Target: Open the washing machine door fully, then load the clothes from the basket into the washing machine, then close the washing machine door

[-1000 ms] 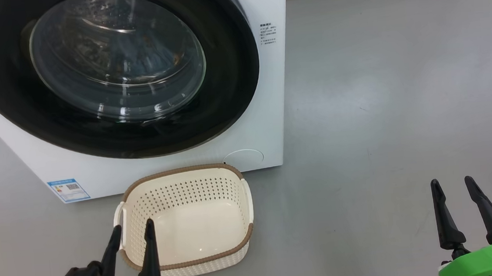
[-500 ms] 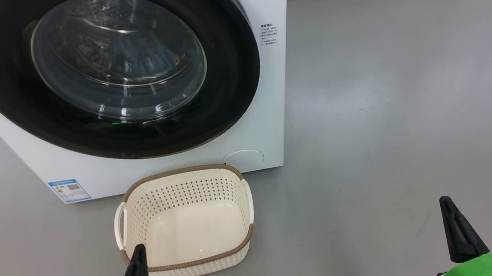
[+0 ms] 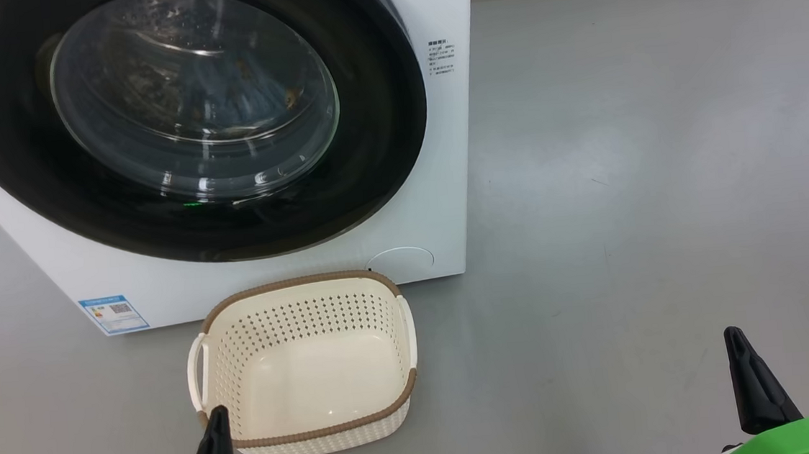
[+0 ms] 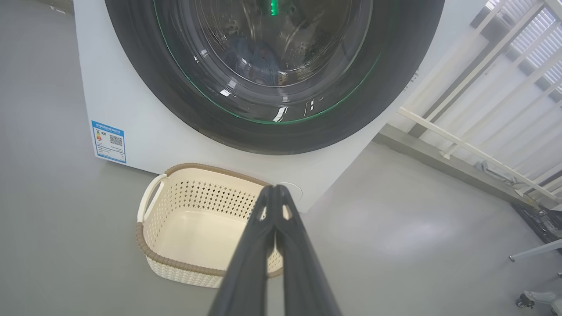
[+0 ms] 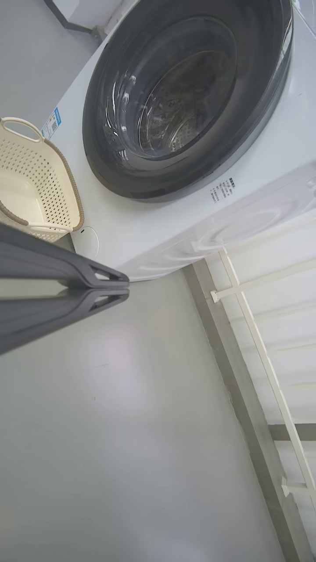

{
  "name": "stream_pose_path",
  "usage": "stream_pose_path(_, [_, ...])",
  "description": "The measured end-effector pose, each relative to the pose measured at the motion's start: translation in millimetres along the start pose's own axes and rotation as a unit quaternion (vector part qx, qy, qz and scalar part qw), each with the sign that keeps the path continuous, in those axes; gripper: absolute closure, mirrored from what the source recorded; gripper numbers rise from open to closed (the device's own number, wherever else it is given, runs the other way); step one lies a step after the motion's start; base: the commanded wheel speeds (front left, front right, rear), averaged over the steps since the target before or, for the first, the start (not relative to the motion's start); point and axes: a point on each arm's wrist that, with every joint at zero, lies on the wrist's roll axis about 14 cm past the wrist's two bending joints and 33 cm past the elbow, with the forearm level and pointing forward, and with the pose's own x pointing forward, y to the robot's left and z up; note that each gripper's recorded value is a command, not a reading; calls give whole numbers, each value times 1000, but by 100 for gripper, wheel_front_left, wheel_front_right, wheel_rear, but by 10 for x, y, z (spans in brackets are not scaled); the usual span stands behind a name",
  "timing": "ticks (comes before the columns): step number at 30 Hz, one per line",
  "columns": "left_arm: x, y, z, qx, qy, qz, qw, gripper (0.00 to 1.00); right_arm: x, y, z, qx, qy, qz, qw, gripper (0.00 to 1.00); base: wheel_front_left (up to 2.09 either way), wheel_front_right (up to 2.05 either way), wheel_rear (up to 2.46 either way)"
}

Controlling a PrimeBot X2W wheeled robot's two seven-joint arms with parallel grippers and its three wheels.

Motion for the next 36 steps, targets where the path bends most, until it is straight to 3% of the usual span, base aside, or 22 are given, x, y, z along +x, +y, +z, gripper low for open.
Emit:
stream_pose_path(23, [12, 130, 29, -115, 6, 27, 993, 100, 15, -40, -73, 129, 15, -17, 991, 100, 0, 0, 0])
stream_pose_path(36, [30, 194, 62, -185, 6, 39, 982, 100, 54, -31, -94, 215, 21, -21, 976, 100, 0, 0, 0])
